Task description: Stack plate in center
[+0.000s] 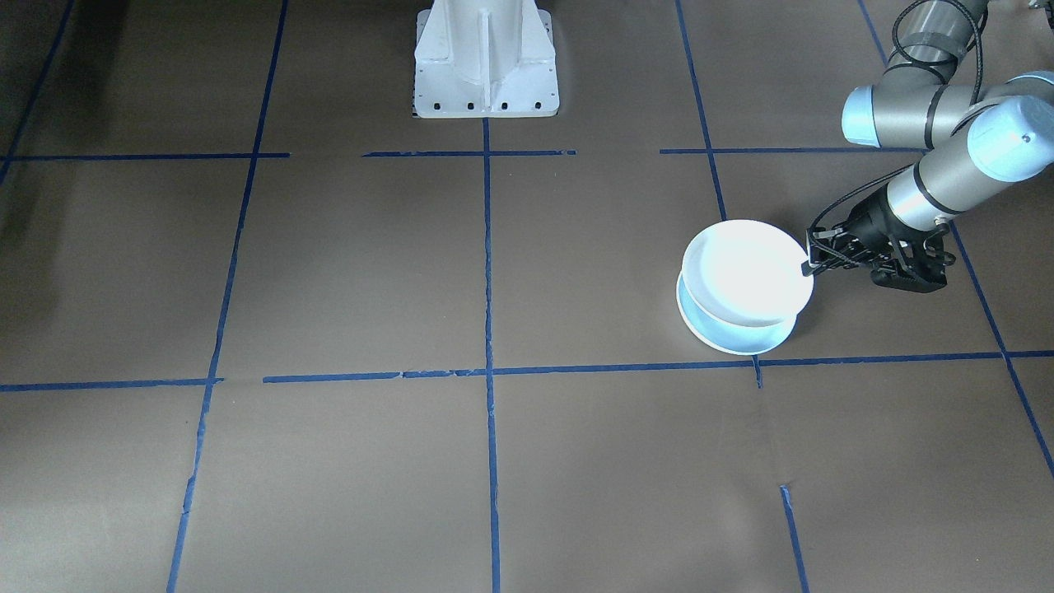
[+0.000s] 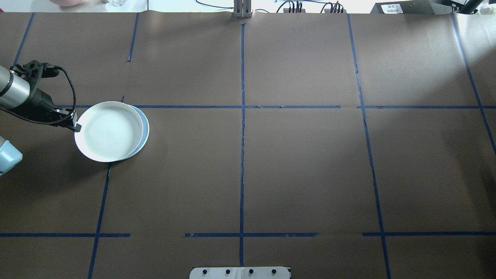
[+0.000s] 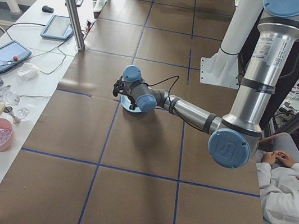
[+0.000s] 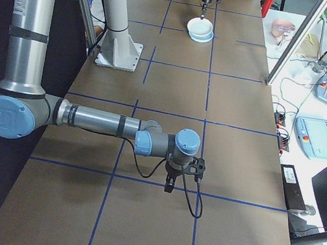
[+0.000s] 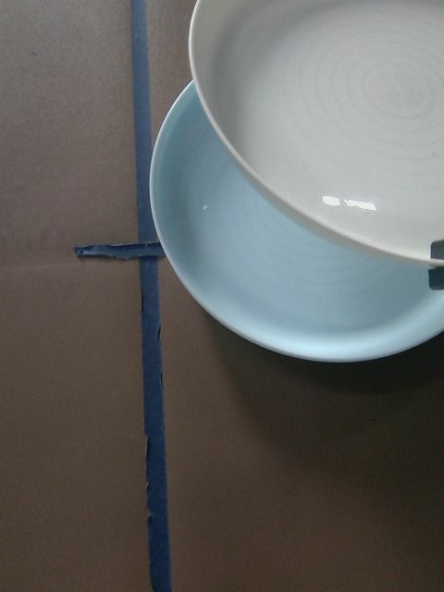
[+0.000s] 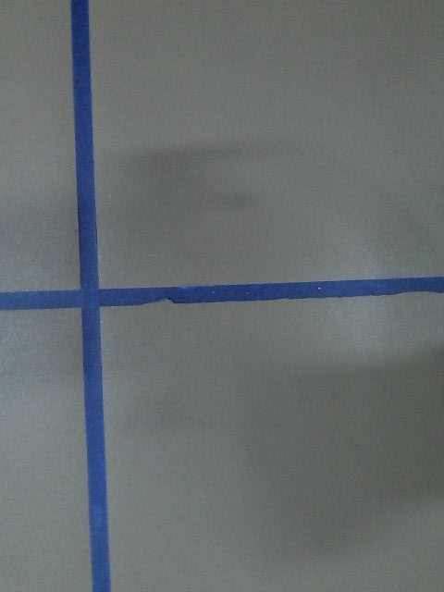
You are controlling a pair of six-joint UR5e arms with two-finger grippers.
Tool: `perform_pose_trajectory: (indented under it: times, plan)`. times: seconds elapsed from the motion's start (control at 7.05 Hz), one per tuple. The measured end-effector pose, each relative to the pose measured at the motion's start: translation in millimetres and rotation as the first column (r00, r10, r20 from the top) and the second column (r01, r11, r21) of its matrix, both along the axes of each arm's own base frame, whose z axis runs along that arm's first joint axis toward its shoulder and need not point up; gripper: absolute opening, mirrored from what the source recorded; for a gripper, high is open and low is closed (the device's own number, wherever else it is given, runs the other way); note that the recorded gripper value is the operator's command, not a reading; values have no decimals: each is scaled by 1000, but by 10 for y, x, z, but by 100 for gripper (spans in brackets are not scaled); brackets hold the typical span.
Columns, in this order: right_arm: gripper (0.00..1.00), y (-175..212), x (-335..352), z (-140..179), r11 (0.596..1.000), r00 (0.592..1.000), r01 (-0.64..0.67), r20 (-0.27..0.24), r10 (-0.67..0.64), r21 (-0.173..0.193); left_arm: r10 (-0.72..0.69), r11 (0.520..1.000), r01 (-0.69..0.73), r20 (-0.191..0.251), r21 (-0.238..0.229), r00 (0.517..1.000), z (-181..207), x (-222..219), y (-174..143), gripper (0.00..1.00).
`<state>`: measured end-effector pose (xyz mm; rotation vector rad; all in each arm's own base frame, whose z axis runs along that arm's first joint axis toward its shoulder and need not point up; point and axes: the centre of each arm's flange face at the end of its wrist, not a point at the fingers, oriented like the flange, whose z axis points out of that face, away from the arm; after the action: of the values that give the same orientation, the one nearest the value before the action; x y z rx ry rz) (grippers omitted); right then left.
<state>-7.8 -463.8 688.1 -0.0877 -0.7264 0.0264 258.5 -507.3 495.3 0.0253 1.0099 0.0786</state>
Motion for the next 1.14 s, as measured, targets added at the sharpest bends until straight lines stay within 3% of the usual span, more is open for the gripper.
perform_pose_trajectory:
  times: [0.85,0.99,1.14]
  plan:
    - [100,0,0,0,1000,1000,0,0,0,0,-14,1000,14,-5,-25,1000,8,37,-319,0]
    - [100,0,0,0,1000,1000,0,0,0,0,-14,1000,14,-5,-24,1000,9,41,-325,12]
    - [100,1,0,1,1000,1000,0,0,0,0,-14,1000,14,-4,-24,1000,12,43,-329,72]
